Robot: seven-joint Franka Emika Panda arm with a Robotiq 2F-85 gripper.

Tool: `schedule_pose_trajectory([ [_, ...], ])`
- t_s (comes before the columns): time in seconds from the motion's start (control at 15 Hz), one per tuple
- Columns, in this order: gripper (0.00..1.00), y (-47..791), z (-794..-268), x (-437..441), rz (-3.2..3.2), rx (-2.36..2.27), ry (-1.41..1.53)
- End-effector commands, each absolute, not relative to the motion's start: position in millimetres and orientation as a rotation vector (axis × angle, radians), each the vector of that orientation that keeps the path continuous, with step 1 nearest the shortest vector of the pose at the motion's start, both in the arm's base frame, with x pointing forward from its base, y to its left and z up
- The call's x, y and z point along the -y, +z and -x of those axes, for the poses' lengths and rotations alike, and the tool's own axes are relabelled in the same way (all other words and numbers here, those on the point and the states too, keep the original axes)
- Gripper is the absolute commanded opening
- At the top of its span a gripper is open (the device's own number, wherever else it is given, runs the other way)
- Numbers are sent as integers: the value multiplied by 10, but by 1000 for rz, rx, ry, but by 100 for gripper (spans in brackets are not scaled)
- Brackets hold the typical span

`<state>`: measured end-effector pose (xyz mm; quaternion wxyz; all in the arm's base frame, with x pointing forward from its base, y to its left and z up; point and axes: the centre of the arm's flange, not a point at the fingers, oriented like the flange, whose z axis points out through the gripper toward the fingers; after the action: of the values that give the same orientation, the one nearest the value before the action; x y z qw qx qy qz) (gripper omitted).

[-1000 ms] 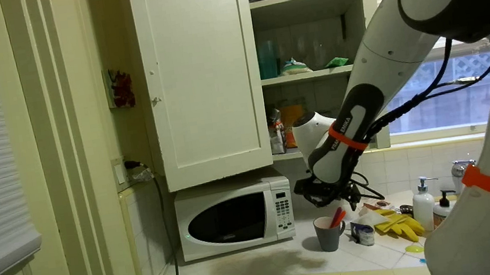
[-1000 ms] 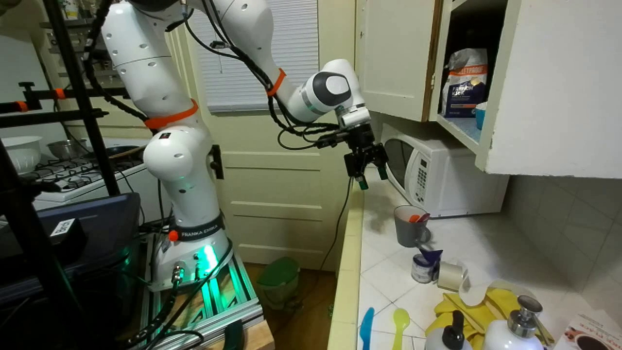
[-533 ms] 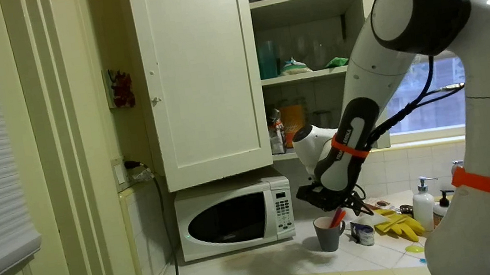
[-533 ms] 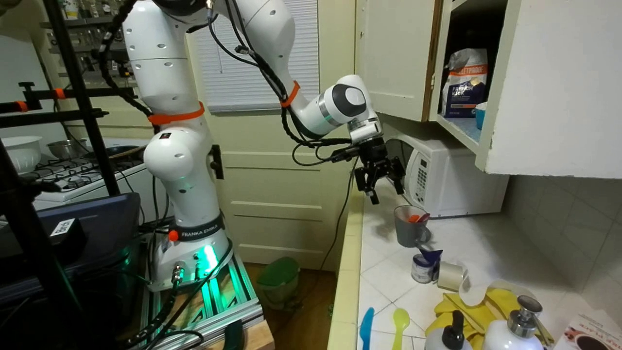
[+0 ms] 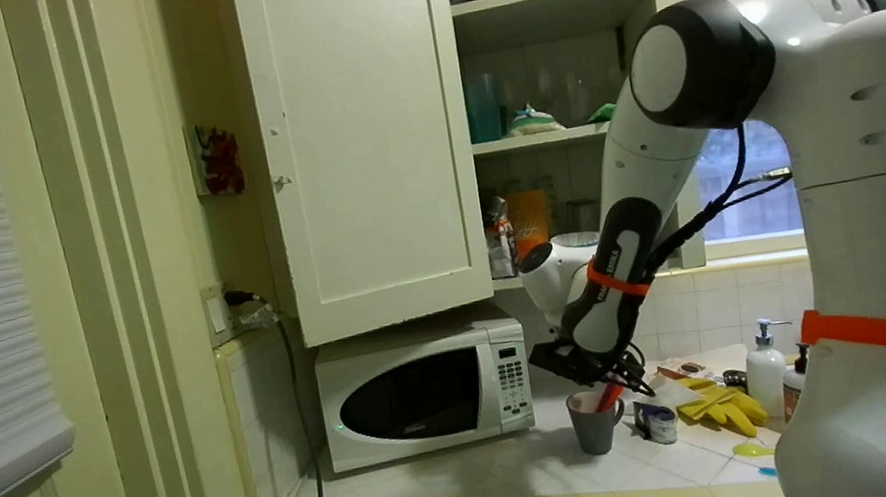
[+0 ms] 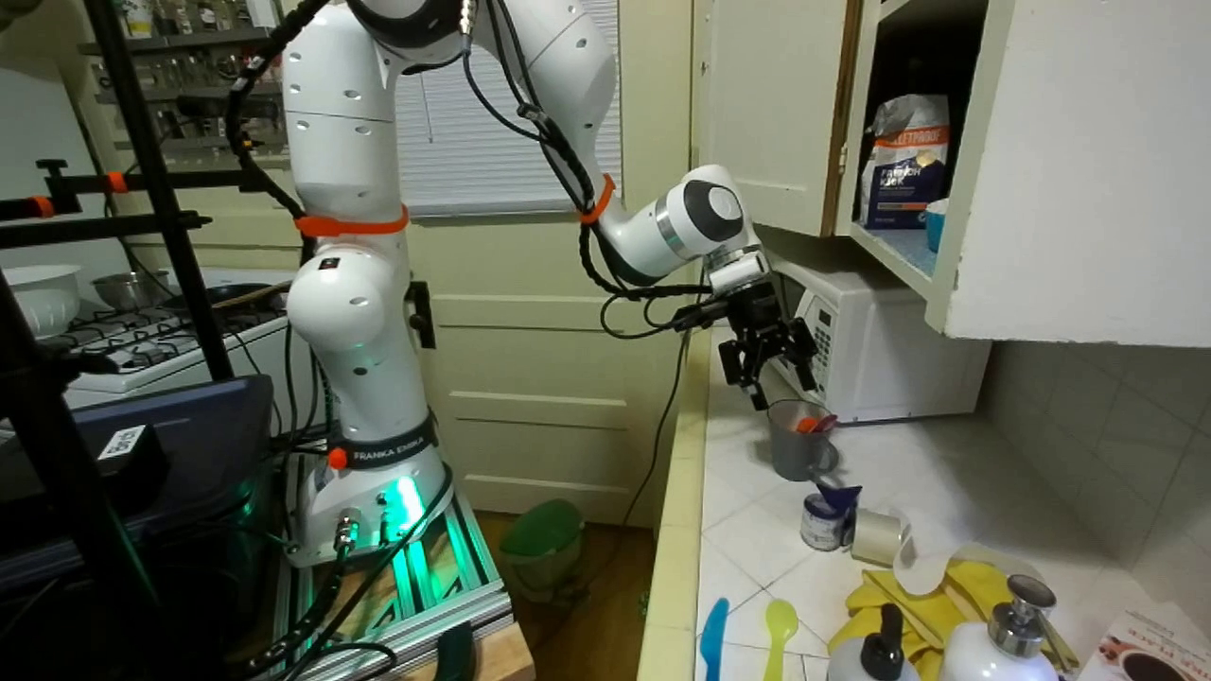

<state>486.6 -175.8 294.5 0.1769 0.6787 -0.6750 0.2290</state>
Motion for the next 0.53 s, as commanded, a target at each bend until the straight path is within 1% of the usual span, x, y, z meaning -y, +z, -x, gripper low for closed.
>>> schedule_pose_trajectory([
  [0.0, 100, 2752, -5051, 1806, -1904, 1924, 692],
  [0.47, 100, 2632, -5196, 1820, -1911, 1910, 696],
])
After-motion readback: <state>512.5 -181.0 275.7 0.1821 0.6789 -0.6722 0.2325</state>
